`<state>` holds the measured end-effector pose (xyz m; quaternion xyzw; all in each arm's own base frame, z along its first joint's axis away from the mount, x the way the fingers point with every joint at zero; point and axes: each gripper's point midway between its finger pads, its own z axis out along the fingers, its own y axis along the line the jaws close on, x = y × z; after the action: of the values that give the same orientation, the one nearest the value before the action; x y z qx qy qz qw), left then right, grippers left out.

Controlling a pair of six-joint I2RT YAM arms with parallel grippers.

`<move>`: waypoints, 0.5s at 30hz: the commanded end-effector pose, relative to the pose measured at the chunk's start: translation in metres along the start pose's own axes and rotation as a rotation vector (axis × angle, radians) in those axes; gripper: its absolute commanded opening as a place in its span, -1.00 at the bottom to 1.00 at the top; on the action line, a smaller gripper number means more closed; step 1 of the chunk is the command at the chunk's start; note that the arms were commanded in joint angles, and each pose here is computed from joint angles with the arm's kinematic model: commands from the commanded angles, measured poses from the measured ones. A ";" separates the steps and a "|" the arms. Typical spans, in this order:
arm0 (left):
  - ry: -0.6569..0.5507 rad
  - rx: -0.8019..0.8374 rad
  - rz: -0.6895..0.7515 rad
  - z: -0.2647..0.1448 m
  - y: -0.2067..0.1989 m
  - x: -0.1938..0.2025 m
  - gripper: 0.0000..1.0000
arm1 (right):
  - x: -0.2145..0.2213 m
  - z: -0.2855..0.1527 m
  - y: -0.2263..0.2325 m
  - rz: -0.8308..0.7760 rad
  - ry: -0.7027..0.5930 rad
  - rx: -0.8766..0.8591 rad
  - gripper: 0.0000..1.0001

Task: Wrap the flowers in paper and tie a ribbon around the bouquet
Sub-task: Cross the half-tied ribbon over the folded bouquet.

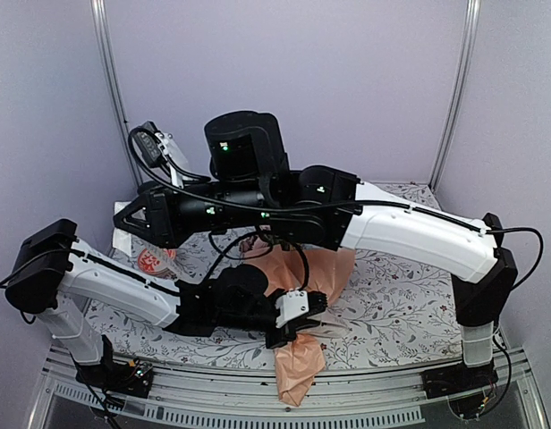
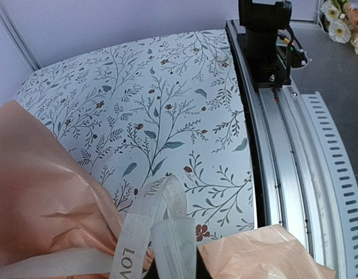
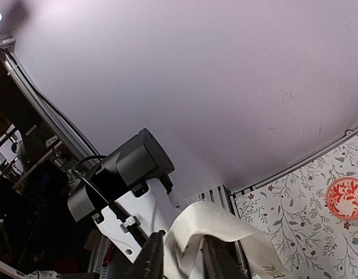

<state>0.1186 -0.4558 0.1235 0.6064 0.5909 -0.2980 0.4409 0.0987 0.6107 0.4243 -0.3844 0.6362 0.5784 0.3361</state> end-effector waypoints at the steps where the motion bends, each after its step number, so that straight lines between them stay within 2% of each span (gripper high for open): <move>1: -0.016 -0.019 -0.013 -0.001 0.004 -0.002 -1.00 | 0.022 0.005 -0.019 -0.004 0.061 0.032 -0.06; 6: -0.015 -0.014 -0.027 -0.001 0.003 0.003 -1.00 | 0.032 0.000 -0.033 -0.026 0.104 0.108 0.98; 15: -0.013 -0.016 -0.047 -0.002 0.004 0.007 -1.00 | 0.014 -0.035 -0.042 -0.077 0.128 0.172 0.98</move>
<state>0.1205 -0.4522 0.1195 0.5957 0.6009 -0.3013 0.4396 0.1164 0.6034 0.3697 -0.4131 0.6882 0.4963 0.3307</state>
